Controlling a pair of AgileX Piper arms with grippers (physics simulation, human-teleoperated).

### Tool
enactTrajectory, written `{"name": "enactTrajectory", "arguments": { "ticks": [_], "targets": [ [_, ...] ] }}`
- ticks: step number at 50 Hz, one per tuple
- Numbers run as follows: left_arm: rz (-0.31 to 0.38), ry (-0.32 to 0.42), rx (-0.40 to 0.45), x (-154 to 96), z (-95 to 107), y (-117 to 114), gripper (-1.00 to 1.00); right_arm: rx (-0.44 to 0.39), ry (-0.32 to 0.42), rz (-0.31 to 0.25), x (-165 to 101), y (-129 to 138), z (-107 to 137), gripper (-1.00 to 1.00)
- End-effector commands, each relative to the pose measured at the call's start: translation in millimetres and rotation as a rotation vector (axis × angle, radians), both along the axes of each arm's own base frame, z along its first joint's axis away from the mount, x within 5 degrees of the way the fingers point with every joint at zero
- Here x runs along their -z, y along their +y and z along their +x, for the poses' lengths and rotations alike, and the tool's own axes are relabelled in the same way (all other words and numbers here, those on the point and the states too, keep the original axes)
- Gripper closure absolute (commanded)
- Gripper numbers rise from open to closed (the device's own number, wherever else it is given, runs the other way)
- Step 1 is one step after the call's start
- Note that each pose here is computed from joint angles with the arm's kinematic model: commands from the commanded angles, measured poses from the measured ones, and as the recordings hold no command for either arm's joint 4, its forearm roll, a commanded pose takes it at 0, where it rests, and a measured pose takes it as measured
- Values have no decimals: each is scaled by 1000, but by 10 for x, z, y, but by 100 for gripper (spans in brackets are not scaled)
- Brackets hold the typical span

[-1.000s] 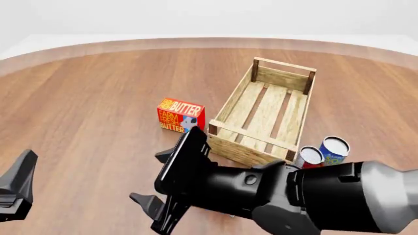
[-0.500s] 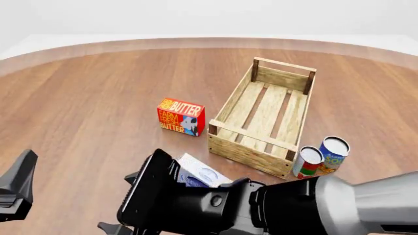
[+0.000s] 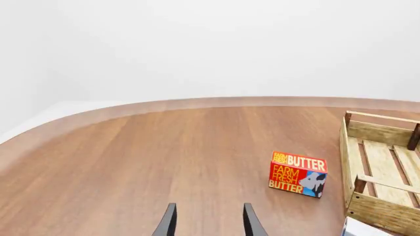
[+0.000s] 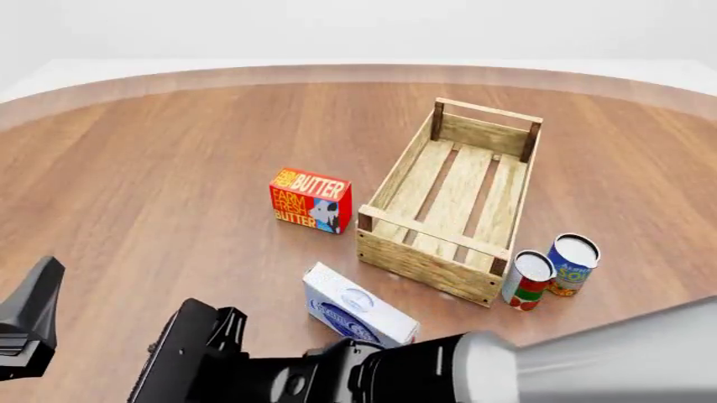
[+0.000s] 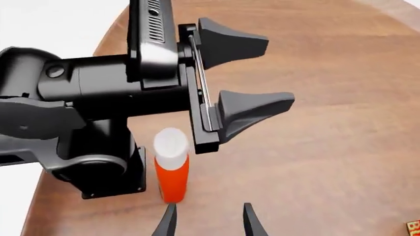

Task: Pick up the ketchup, and put it in the wooden tray.

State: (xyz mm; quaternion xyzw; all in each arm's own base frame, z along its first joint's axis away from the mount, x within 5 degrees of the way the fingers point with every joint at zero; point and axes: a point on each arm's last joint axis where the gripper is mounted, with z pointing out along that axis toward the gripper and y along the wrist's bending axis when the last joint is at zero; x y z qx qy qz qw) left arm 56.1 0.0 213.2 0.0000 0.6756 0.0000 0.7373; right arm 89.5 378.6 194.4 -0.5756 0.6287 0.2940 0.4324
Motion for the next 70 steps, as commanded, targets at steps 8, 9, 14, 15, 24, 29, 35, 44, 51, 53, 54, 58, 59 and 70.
{"name": "enactTrajectory", "arguments": {
  "ticks": [8, 9, 14, 15, 24, 29, 35, 44, 51, 53, 54, 58, 59, 70],
  "targets": [
    [0, 0, 0, 0, 0, 0, -100, -72, 5, -9, 47, 304, -241, -100],
    [0, 0, 0, 0, 0, 0, -100, -73, 6, -9, 53, 313, -246, -100],
    [0, 0, 0, 0, 0, 0, -100, -80, 10, -11, 97, 362, -274, -100],
    [0, 0, 0, 0, 0, 0, -100, -81, 10, -10, 100, 367, -278, -100],
    [0, 0, 0, 0, 0, 0, -100, -79, 13, -8, 160, 417, -273, -100],
    [0, 0, 0, 0, 0, 0, -100, -74, 9, -16, 234, 450, -231, -100],
    [0, 0, 0, 0, 0, 0, -100, -67, 9, -18, 300, 482, -197, -100],
    [0, 0, 0, 0, 0, 0, -100, -79, 2, -22, 368, 540, -220, -100],
    [0, 0, 0, 0, 0, 0, -100, -80, -1, -27, 417, 587, -209, -100],
    [0, 0, 0, 0, 0, 0, -100, -79, 1, -28, 435, 600, -208, -100],
    [0, 0, 0, 0, 0, 0, -100, -79, 1, -29, 446, 606, -208, -100],
    [0, 0, 0, 0, 0, 0, -100, -78, 2, -33, 481, 625, -197, -100],
    [0, 0, 0, 0, 0, 0, -100, -77, 4, -34, 496, 634, -196, -100],
    [0, 0, 0, 0, 0, 0, -100, -78, 10, -28, 605, 675, -212, -100]
  ]
}}
